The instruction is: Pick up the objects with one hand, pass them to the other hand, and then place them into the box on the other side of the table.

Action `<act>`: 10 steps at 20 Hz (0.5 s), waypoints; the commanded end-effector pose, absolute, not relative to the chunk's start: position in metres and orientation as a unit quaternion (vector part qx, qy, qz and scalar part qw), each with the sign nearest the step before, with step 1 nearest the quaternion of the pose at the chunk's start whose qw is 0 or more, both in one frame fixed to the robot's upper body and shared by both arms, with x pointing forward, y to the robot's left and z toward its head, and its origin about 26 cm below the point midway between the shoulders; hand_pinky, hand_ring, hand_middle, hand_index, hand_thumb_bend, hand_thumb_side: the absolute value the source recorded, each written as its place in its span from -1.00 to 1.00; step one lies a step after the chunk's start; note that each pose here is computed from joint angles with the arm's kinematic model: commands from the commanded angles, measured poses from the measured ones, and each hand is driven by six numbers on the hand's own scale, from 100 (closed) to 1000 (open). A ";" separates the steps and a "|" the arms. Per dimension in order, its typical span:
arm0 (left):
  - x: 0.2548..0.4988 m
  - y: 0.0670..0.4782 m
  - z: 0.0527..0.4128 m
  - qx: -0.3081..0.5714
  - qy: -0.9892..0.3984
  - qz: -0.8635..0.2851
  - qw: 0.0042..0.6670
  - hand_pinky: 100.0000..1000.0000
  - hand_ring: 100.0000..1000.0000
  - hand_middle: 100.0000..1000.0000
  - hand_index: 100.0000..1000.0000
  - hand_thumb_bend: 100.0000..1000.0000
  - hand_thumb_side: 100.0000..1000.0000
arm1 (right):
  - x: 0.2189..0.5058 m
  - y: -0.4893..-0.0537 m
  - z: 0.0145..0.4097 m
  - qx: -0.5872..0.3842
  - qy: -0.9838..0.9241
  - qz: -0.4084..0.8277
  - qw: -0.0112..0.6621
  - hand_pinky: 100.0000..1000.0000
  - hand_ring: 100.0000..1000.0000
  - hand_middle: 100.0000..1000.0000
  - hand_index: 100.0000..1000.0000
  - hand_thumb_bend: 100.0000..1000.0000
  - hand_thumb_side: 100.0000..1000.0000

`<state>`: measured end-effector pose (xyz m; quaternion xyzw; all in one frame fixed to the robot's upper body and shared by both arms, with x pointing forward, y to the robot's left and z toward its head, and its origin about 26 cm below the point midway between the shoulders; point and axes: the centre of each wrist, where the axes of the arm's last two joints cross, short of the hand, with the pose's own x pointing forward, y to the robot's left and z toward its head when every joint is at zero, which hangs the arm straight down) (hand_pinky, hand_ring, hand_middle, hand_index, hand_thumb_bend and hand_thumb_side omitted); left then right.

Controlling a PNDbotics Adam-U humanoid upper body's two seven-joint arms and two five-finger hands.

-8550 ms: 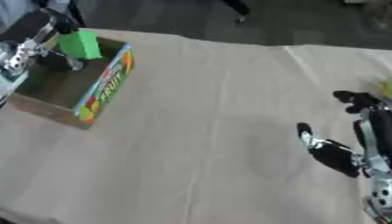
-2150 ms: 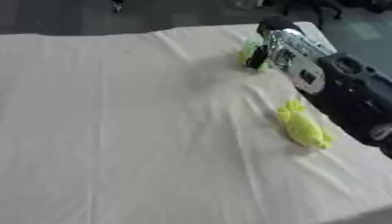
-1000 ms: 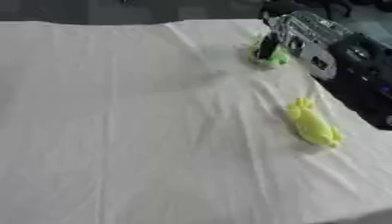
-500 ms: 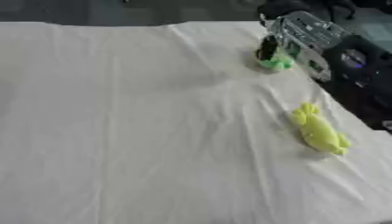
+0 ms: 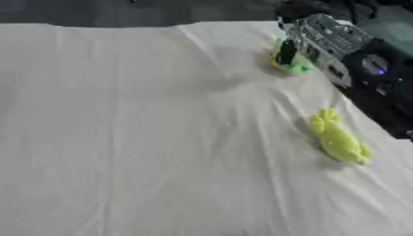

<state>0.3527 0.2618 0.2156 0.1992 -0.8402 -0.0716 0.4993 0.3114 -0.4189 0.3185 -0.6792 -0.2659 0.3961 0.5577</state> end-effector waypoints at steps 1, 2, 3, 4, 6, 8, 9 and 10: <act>0.350 0.271 0.227 0.214 -0.846 -0.068 0.484 0.37 0.50 0.45 0.41 -1.00 0.34 | 0.306 -0.426 0.336 -0.618 -0.210 0.287 0.701 0.80 0.86 0.86 0.79 -0.39 -1.00; 0.350 0.271 0.227 0.215 -0.846 -0.068 0.484 0.37 0.50 0.45 0.41 -1.00 0.34 | 0.306 -0.427 0.336 -0.616 -0.210 0.287 0.703 0.80 0.86 0.85 0.79 -0.39 -1.00; 0.350 0.272 0.227 0.215 -0.846 -0.067 0.484 0.37 0.50 0.45 0.41 -1.00 0.33 | 0.306 -0.428 0.335 -0.615 -0.208 0.286 0.705 0.80 0.86 0.85 0.79 -0.39 -1.00; 0.350 0.272 0.227 0.216 -0.846 -0.067 0.484 0.37 0.50 0.45 0.41 -1.00 0.33 | 0.306 -0.430 0.335 -0.613 -0.207 0.285 0.707 0.80 0.86 0.85 0.79 -0.39 -1.00; 0.350 0.272 0.227 0.217 -0.845 -0.067 0.484 0.37 0.50 0.45 0.42 -1.00 0.33 | 0.306 -0.433 0.335 -0.611 -0.204 0.282 0.711 0.80 0.86 0.86 0.80 -0.41 -1.00; 0.350 0.273 0.226 0.218 -0.844 -0.067 0.486 0.38 0.50 0.45 0.42 -1.00 0.33 | 0.306 -0.437 0.335 -0.609 -0.200 0.279 0.715 0.80 0.86 0.87 0.82 -0.38 -1.00; 0.350 0.273 0.226 0.219 -0.843 -0.066 0.486 0.38 0.50 0.45 0.42 -1.00 0.33 | 0.305 -0.439 0.335 -0.609 -0.198 0.277 0.716 0.80 0.86 0.87 0.82 -0.37 -1.00; 0.350 0.274 0.226 0.219 -0.843 -0.066 0.486 0.38 0.50 0.45 0.42 -1.00 0.33 | 0.305 -0.440 0.336 -0.609 -0.197 0.275 0.718 0.80 0.86 0.87 0.84 -0.37 -1.00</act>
